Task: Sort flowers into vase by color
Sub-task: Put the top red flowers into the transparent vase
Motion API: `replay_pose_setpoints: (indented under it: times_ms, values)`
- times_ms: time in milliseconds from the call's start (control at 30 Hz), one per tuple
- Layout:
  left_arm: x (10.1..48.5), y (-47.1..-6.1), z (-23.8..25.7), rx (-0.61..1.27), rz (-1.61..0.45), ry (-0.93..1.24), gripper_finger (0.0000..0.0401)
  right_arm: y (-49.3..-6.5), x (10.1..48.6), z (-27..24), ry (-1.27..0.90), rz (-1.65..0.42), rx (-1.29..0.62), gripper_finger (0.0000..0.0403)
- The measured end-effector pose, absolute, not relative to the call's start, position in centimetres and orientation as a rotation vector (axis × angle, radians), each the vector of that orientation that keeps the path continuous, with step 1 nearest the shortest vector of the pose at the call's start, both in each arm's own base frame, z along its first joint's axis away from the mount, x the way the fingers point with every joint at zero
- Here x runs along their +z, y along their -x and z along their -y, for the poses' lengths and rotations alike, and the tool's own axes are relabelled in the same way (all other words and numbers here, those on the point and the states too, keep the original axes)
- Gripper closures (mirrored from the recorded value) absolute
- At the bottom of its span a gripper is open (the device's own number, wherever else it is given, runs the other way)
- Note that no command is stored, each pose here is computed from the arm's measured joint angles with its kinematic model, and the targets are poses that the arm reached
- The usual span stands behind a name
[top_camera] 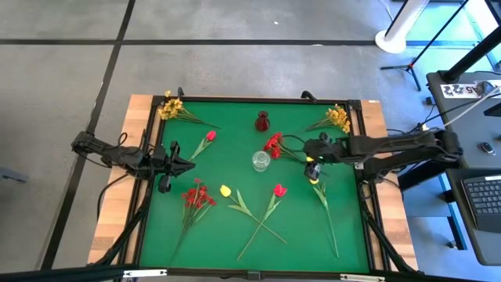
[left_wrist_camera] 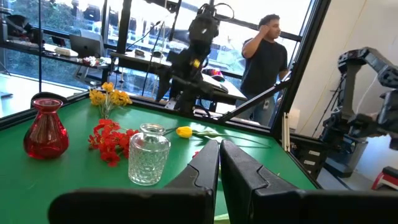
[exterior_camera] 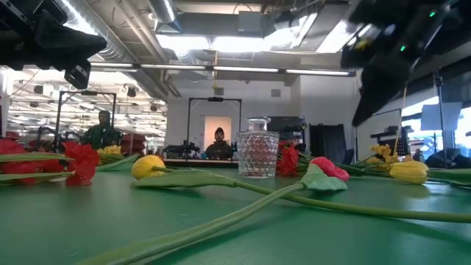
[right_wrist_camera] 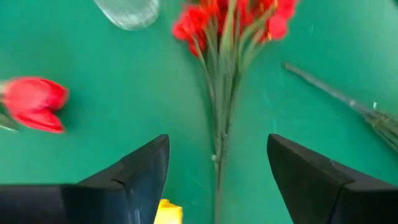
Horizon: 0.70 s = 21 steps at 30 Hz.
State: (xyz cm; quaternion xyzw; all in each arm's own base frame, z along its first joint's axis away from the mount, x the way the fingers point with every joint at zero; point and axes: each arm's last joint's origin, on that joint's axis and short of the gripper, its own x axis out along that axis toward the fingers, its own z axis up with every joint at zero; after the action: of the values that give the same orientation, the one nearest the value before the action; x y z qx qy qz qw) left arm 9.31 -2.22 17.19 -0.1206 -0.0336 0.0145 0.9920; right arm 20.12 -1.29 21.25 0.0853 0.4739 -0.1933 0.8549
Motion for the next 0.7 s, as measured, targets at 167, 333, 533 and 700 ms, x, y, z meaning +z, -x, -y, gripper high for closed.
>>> replay_pose_setpoints:
  times_ms: [167, 333, 533, 700]
  values:
    - [17.2, -9.3, 2.2, 0.029, 0.067, 0.242, 0.0387, -21.1, 19.5, 2.9, -0.190, -1.083, -0.444, 0.0136]
    - [17.2, -9.3, 2.2, 0.029, 0.067, 0.242, 0.0387, -22.4, 18.4, 4.9, -0.249, -1.058, -0.422, 0.0137]
    - [17.2, -9.3, 2.2, 0.029, 0.067, 0.242, 0.0387, -22.8, 16.8, 6.8, -0.299, -1.103, -0.415, 0.0137]
    - [17.2, -9.3, 2.2, 0.029, 0.067, 0.242, 0.0387, -23.1, 15.8, 7.0, -0.302, -1.151, -0.395, 0.0137]
